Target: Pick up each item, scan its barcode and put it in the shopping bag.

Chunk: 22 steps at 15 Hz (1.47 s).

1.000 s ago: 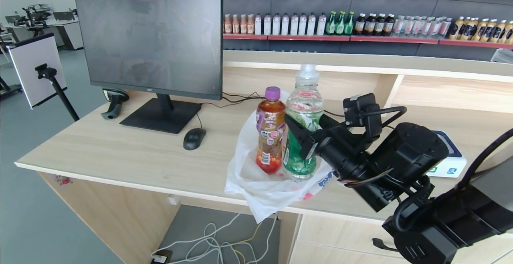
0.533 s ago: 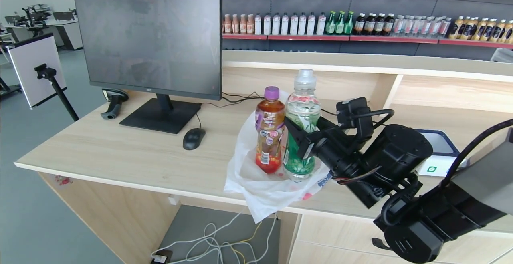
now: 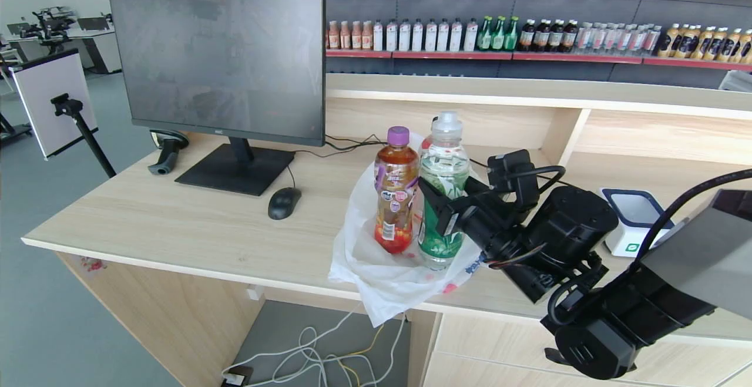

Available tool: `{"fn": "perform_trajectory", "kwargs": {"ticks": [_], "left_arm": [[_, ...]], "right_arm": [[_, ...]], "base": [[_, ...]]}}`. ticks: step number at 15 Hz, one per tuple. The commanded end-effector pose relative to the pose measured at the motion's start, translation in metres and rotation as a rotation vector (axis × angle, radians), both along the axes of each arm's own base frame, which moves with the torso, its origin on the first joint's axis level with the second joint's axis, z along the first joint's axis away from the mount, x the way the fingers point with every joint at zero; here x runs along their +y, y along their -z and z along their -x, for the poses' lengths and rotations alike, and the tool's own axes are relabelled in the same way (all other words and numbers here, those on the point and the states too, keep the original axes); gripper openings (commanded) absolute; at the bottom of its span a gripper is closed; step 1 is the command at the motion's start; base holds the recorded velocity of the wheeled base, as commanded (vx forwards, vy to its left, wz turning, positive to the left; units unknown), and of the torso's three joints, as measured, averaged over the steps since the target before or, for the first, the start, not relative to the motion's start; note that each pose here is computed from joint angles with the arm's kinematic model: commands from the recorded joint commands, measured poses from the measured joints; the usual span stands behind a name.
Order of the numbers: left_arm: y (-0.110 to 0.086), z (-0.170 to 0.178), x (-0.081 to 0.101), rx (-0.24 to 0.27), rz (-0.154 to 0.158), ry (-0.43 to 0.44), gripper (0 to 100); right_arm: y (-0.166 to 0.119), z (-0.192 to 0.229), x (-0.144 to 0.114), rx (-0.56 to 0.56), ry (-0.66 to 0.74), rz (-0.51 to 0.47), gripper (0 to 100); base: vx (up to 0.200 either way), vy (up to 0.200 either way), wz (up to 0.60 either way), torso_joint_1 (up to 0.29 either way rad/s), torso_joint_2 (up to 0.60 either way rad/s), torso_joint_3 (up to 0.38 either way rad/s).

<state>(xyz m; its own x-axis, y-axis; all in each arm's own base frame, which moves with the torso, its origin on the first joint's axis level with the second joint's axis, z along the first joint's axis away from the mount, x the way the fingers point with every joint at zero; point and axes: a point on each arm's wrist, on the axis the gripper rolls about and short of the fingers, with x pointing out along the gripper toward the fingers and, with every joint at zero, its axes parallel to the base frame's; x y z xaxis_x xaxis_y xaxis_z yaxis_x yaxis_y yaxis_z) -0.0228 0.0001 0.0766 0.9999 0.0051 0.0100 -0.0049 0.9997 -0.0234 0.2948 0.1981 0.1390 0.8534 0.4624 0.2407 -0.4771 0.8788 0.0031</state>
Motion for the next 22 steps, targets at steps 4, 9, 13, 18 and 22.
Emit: {"fn": "perform_trajectory", "kwargs": {"ticks": [4,9,13,18,22], "left_arm": [[0.000,0.000,0.000,-0.001,0.000,-0.001,100],[0.000,0.000,0.000,0.001,0.001,-0.001,100],[0.000,0.000,0.000,-0.001,0.001,-0.001,100],[0.000,0.000,0.000,-0.002,0.000,0.001,100],[0.000,0.000,0.000,-0.004,0.000,-0.001,100]], "right_arm": [[0.007,0.003,-0.002,0.024,0.001,0.017,0],[0.009,0.008,-0.006,0.042,0.000,0.029,0],[0.017,0.017,-0.010,0.079,-0.004,0.054,0],[0.022,0.020,-0.009,0.096,-0.011,0.067,0],[0.027,0.024,-0.005,0.115,-0.029,0.076,0]], "base": [[0.000,0.000,0.00,0.000,0.00,0.000],[0.000,0.000,0.00,0.000,0.00,0.000],[0.000,0.000,0.00,0.000,0.00,0.000],[0.000,0.000,0.00,0.000,0.00,0.000],[0.000,0.000,0.00,0.000,0.00,0.000]]}}
